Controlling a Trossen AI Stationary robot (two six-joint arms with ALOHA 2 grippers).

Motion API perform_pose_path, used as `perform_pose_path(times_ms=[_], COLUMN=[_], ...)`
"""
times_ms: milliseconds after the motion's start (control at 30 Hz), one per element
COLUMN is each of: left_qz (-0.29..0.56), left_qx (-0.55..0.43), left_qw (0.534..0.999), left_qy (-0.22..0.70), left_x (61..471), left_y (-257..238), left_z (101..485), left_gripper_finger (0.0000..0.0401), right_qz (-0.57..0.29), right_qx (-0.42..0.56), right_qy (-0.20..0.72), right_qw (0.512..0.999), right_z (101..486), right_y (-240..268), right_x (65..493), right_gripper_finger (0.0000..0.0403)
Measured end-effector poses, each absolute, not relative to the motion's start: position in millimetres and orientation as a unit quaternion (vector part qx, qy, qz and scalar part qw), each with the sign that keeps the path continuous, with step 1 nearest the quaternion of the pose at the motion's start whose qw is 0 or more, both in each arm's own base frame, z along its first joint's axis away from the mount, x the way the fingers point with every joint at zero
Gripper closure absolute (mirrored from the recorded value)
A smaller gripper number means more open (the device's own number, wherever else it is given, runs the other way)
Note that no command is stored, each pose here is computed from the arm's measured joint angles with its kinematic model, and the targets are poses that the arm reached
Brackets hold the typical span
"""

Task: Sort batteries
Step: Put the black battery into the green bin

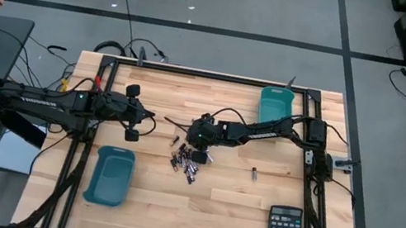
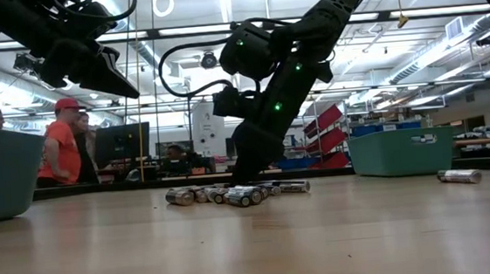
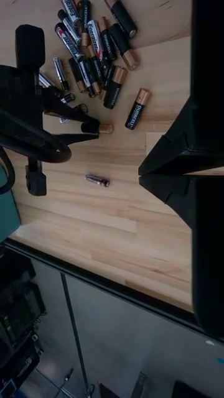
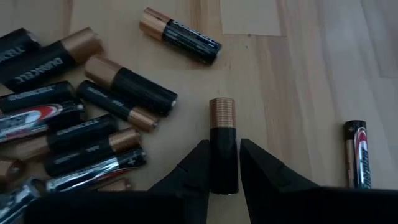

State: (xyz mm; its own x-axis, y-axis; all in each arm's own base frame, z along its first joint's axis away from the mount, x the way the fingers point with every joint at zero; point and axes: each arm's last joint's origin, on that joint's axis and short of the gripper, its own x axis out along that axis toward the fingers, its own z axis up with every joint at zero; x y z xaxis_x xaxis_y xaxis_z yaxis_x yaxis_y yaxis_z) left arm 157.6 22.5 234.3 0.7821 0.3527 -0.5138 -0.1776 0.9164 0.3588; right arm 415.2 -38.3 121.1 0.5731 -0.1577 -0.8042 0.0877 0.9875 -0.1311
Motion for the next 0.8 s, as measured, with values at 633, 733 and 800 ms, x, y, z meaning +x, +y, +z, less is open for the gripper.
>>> perform_pose_path(times_ms=[633, 733, 800], left_qz=[0.142, 0.142, 0.142], left_qx=[0.147, 0.147, 0.147], left_qw=[0.932, 0.932, 0.932], left_qy=[0.298, 0.298, 0.298], left_x=[157.6, 157.6, 157.6], left_y=[22.6, 22.6, 22.5], left_z=[234.3, 234.3, 234.3], left_gripper_finger=[0.0399, 0.0399, 0.0399], right_qz=[-0.072, -0.073, -0.073], right_qx=[-0.039, -0.037, -0.037], right_qy=[0.449, 0.450, 0.449], right_qw=[0.890, 0.889, 0.890], right_z=[126.2, 126.2, 126.2], right_y=[-39.2, -39.2, -39.2], right_x=[415.3, 415.2, 415.2], right_gripper_finger=[0.0327, 0.0327, 0.0327])
